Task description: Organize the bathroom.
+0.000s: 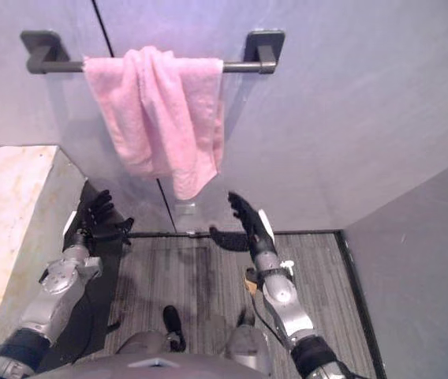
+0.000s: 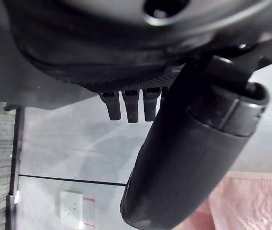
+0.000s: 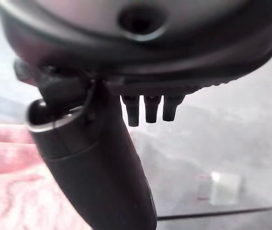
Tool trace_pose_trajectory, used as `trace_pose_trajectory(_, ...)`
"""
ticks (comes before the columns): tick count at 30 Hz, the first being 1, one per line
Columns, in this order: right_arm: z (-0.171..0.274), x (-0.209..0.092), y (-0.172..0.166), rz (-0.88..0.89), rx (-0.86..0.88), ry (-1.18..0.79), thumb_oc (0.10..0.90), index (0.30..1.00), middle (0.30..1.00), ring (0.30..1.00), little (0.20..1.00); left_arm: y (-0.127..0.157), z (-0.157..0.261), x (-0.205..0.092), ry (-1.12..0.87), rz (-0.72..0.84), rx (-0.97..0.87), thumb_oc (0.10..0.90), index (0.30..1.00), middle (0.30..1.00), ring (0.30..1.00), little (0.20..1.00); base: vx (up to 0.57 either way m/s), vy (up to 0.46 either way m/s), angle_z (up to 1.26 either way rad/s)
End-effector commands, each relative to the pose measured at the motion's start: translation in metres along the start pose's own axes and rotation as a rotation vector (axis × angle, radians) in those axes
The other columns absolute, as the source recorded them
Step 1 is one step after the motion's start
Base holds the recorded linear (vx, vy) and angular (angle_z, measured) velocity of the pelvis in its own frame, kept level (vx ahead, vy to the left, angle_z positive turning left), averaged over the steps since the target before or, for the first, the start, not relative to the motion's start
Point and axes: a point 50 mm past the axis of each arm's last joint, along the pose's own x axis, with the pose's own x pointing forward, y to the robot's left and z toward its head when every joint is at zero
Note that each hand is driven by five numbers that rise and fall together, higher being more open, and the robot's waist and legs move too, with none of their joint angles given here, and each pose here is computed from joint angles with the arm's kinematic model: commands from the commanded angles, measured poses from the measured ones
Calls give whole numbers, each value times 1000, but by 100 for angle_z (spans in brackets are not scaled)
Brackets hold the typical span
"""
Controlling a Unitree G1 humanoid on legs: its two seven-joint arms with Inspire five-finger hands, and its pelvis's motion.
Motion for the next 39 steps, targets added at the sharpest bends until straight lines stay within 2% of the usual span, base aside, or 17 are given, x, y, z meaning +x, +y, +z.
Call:
trace_pose_trajectory(1, 45, 11, -17, -68, -17, -265, 800, 900, 900, 900, 900, -6, 53, -2, -311, -8, -23, 800, 900, 900, 900, 900, 61, -134, 41)
trace_pose_trajectory(3, 54, 17, -17, -83, -22, -308, 800, 900, 900, 900, 900, -10, 61, -4, -353, -6, -59, 800, 900, 900, 900, 900, 109, -132, 43)
trace_pose_trajectory(10, 92, 18, -19, -135, -94, -475, 800, 900, 900, 900, 900, -8, 114, -16, -667, 158, -4, 800, 900, 900, 900, 900, 86, -33, 1)
trace_pose_trajectory(18, 118, 23, -21, -153, -66, -564, 800, 900, 900, 900, 900, -9, 149, -19, -814, 241, -49, 800, 900, 900, 900, 900, 55, 26, 1)
trace_pose_trajectory(25, 139, 42, -21, -124, -6, -576, 800, 900, 900, 900, 900, -22, 163, -8, -805, 123, -26, 800, 900, 900, 900, 900, 39, 48, 3)
trace_pose_trajectory(29, 147, 57, -20, -100, -11, -556, 800, 900, 900, 900, 900, -28, 171, 5, -765, -11, 13, 800, 900, 900, 900, 900, 44, 48, 6)
trace_pose_trajectory(32, 147, 61, -21, -93, -31, -542, 800, 900, 900, 900, 900, -29, 174, 7, -757, -53, 15, 800, 900, 900, 900, 900, 28, 29, 2)
trace_pose_trajectory(39, 132, 64, -17, -45, -93, -464, 800, 900, 900, 900, 900, -37, 174, 3, -703, -259, 8, 800, 900, 900, 900, 900, 12, 28, 2)
